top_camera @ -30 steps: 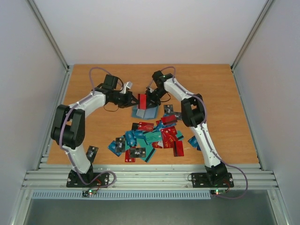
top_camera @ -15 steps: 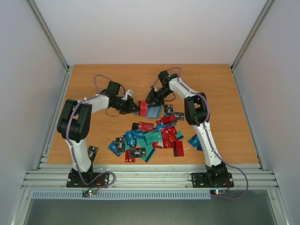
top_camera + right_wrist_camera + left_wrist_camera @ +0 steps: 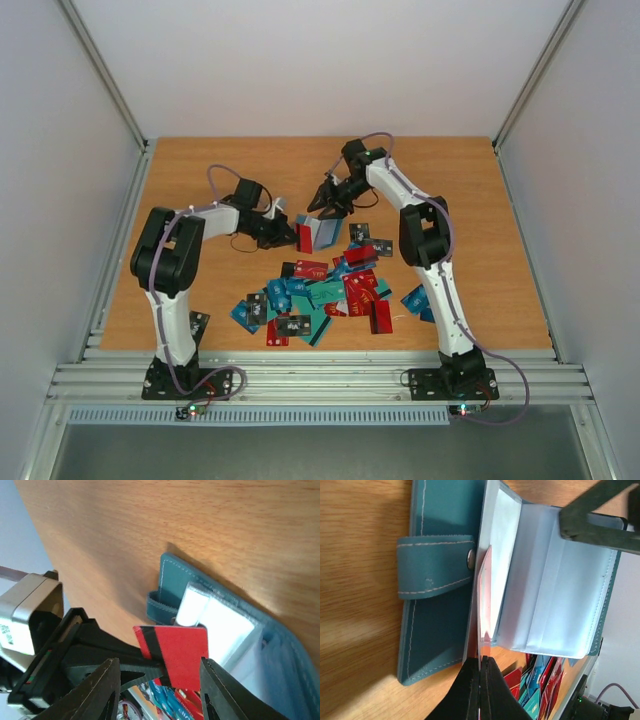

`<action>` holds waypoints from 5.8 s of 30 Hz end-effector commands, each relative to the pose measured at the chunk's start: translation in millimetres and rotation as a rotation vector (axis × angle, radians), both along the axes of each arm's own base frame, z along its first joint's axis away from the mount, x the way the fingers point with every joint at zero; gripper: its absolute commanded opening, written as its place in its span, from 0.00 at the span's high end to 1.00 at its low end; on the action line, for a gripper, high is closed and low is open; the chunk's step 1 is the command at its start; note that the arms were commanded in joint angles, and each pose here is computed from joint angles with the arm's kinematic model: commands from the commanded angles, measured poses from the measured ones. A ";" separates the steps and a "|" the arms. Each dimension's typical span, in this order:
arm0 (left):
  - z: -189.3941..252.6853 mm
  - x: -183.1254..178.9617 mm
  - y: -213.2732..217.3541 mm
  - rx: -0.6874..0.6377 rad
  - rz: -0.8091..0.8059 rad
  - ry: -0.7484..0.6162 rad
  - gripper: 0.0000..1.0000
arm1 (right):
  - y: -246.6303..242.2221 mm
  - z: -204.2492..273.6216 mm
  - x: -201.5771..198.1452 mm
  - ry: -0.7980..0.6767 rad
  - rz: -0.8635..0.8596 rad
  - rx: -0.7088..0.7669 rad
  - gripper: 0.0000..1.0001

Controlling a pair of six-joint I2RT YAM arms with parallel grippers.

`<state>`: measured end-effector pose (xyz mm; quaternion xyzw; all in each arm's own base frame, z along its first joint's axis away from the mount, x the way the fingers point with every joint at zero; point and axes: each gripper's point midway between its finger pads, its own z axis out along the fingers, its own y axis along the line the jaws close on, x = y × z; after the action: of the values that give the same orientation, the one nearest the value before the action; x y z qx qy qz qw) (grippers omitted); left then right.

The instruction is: Put the credit cards into the card holder

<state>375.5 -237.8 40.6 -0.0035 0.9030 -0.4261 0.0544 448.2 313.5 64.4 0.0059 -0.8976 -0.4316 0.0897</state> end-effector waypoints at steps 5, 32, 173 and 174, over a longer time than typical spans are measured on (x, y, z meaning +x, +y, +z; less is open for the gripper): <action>11.2 18.8 -11.7 0.031 0.023 -0.073 1.00 | -26.9 56.5 -13.3 -0.090 -0.062 -0.151 0.54; 46.1 41.8 -27.7 0.050 0.033 -0.131 1.00 | -60.8 -9.1 -39.6 -0.083 -0.069 -0.290 0.65; -36.3 40.6 -52.4 -0.030 -0.040 0.165 1.00 | -130.8 32.6 -35.1 -0.194 -0.020 -0.577 0.36; -36.3 40.1 -52.1 -0.028 -0.042 0.164 1.00 | -131.5 32.4 -34.8 -0.202 -0.028 -0.579 0.42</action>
<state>418.5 -298.3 35.2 -0.0019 0.8796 -0.4751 -0.0245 413.4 197.7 81.9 0.0026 -0.9802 -0.1967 0.0235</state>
